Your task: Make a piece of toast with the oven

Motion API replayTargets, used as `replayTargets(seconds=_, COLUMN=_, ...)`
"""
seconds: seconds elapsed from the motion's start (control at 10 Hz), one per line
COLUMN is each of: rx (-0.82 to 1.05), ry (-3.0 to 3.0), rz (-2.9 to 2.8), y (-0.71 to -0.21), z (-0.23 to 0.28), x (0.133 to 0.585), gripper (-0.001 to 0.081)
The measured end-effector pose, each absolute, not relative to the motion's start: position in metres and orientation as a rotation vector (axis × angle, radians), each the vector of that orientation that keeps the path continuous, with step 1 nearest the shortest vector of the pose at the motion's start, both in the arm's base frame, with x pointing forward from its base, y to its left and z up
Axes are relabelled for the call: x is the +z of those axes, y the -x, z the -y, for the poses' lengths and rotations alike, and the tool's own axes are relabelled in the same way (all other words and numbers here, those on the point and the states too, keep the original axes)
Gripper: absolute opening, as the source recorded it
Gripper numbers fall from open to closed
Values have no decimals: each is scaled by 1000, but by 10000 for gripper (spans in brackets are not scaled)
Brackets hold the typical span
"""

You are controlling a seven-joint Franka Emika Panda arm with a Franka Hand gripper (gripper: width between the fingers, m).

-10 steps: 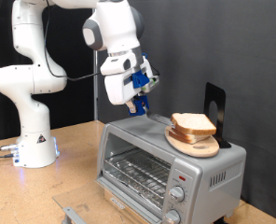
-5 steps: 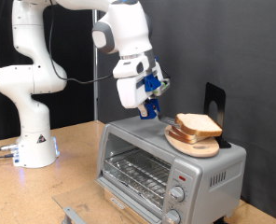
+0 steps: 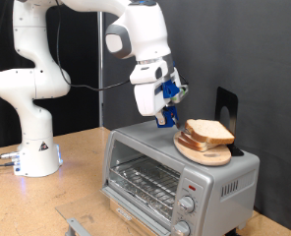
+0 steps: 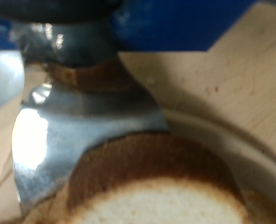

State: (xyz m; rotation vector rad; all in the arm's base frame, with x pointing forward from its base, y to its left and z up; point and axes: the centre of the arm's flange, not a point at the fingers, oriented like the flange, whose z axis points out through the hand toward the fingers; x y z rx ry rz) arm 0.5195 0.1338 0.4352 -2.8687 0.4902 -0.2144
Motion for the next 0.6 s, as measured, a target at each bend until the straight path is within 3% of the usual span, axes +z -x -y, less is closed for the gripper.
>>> replayTargets(seconds=0.6, rx=-366, ry=2708, rz=-455, y=-512, z=-112, x=443, gripper=385)
